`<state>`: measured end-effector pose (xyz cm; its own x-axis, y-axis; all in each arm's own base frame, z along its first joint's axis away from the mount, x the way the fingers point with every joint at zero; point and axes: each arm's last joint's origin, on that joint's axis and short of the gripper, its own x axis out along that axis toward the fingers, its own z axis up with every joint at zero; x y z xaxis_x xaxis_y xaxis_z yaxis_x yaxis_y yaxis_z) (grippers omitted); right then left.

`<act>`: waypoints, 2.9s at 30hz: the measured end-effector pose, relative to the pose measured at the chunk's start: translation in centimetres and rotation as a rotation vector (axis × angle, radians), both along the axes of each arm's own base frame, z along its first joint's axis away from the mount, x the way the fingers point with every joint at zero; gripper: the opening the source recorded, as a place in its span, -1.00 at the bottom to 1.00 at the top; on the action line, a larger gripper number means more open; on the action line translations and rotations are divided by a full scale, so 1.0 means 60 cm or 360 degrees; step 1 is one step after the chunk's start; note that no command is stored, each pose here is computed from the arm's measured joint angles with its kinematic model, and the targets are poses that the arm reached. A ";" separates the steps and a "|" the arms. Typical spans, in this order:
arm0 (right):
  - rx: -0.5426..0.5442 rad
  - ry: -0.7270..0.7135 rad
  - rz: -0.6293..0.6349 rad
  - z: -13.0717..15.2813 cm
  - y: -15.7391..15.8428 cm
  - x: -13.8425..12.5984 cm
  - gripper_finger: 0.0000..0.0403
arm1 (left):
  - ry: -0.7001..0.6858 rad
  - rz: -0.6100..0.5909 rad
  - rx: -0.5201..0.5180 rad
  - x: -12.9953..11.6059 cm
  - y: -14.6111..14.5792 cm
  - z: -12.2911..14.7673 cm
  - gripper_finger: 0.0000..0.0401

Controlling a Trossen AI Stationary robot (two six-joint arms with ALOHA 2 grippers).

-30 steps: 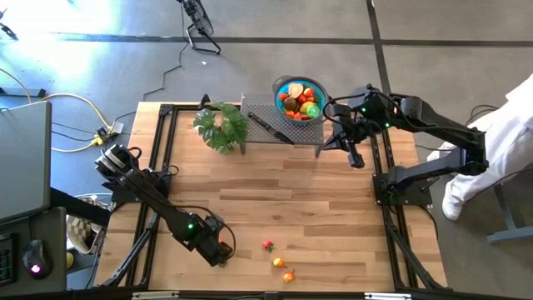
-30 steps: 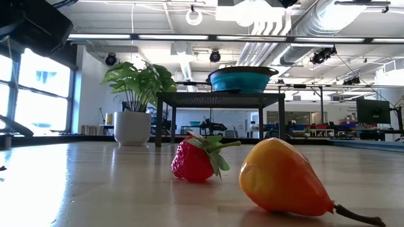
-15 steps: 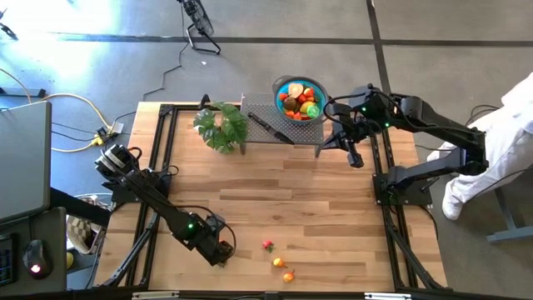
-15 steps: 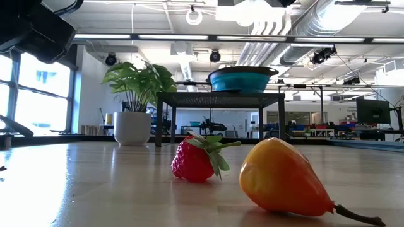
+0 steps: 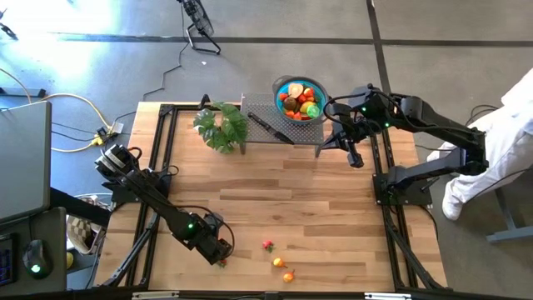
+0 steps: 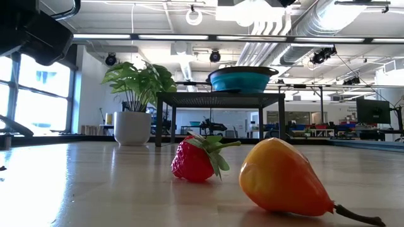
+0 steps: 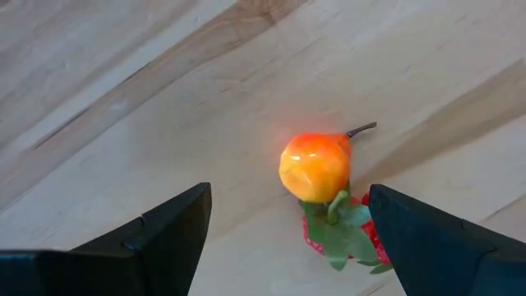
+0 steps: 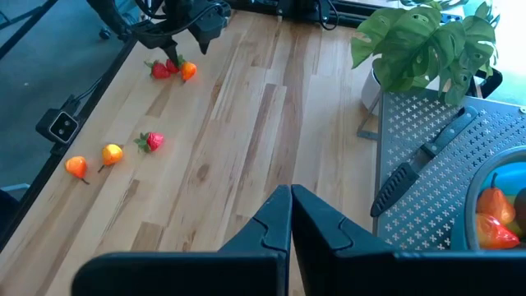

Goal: Pick & Place Fruit
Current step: Put the yellow pear in the blue bowl on the shelf

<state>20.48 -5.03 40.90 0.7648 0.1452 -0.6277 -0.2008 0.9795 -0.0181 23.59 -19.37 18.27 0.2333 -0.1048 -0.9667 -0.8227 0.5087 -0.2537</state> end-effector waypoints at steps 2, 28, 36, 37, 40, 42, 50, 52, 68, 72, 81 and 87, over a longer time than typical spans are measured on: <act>0.0000 0.0000 0.0000 0.000 0.000 0.000 -0.98 | -0.0004 0.0001 0.0002 0.000 0.000 0.000 0.60; 0.0000 0.0001 -0.0001 0.000 0.000 0.000 -0.98 | -0.0002 0.0044 -0.0030 0.018 -0.015 -0.035 0.60; 0.0000 0.0001 0.0000 0.000 0.000 0.000 -0.98 | -0.0041 0.0063 0.0015 0.019 -0.015 -0.035 0.60; 0.0000 0.0000 -0.0001 0.000 0.000 0.000 -0.98 | -0.0044 0.0065 0.0022 0.019 -0.014 -0.036 0.60; 0.0000 0.0000 -0.0001 0.000 0.000 0.000 -0.98 | -0.0050 0.0069 0.0036 0.019 -0.013 -0.036 0.60; 0.0000 0.0000 -0.0001 0.000 0.000 0.000 -0.98 | -0.0057 0.0072 0.0045 0.020 -0.013 -0.036 0.60; 0.0005 0.0017 -0.0001 -0.004 -0.002 0.006 -0.98 | -0.0050 0.0068 0.0061 0.019 -0.012 -0.037 0.35; 0.0001 0.0031 -0.0014 -0.006 -0.004 0.009 -0.98 | -0.0049 0.0070 0.0061 0.019 -0.012 -0.037 0.26; 0.0013 0.0072 -0.0059 -0.013 -0.009 0.018 -0.98 | -0.0053 0.0131 0.0024 0.020 -0.013 -0.037 -0.33; 0.0032 0.0105 -0.0069 -0.013 -0.006 0.010 -0.98 | -0.0049 0.0143 0.0028 0.020 -0.013 -0.037 -0.34; 0.0019 0.0093 -0.0113 -0.004 0.000 -0.011 -0.98 | -0.0054 0.0202 0.0060 0.031 0.004 -0.037 -0.35; 0.0008 0.0045 -0.0111 0.006 0.004 -0.026 -0.98 | -0.0076 0.0227 0.0088 0.052 0.032 -0.037 -0.35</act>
<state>18.92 -4.77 41.23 0.7553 0.0953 -0.6484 -0.1325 0.9911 -0.0087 26.74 -17.43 16.05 0.2879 -0.0141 -0.9576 -0.8753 0.4019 -0.2691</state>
